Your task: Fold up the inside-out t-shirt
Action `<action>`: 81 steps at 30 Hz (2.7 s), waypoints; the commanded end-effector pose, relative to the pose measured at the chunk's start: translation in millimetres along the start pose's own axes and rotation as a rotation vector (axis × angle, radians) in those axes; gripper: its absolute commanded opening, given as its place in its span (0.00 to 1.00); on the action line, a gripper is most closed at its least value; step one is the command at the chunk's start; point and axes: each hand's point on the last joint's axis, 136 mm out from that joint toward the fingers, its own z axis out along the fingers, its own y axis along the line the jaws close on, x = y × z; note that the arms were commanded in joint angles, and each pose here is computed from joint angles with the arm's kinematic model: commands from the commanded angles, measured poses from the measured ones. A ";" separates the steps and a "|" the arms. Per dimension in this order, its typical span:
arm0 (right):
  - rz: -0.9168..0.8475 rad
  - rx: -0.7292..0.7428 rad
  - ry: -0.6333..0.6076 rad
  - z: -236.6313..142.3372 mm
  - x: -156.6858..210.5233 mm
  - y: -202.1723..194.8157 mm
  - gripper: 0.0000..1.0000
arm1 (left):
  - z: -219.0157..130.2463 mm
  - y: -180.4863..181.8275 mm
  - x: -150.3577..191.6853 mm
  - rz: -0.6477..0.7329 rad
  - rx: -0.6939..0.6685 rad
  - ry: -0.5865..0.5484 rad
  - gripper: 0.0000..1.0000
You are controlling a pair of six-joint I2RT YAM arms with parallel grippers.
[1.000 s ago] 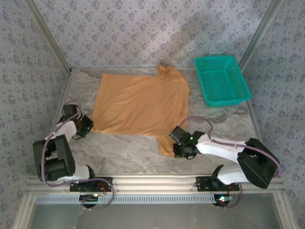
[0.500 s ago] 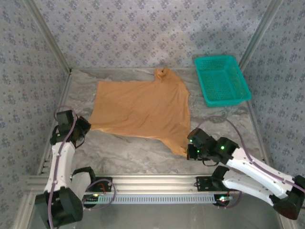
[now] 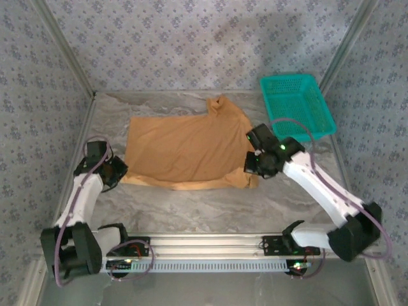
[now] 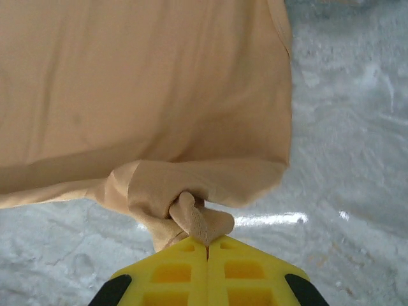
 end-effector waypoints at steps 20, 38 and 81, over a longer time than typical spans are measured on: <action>-0.027 0.054 -0.030 56.7 -133.7 7.9 0.00 | 57.0 -55.6 -75.5 0.092 -0.057 -0.021 0.00; -0.030 0.007 0.050 107.9 -168.7 25.1 0.41 | 81.9 -58.3 -97.0 0.182 -0.218 -0.032 0.65; 0.004 -0.136 -0.017 174.0 -217.4 110.6 0.62 | 40.8 -145.1 -93.3 0.261 0.093 -0.150 0.66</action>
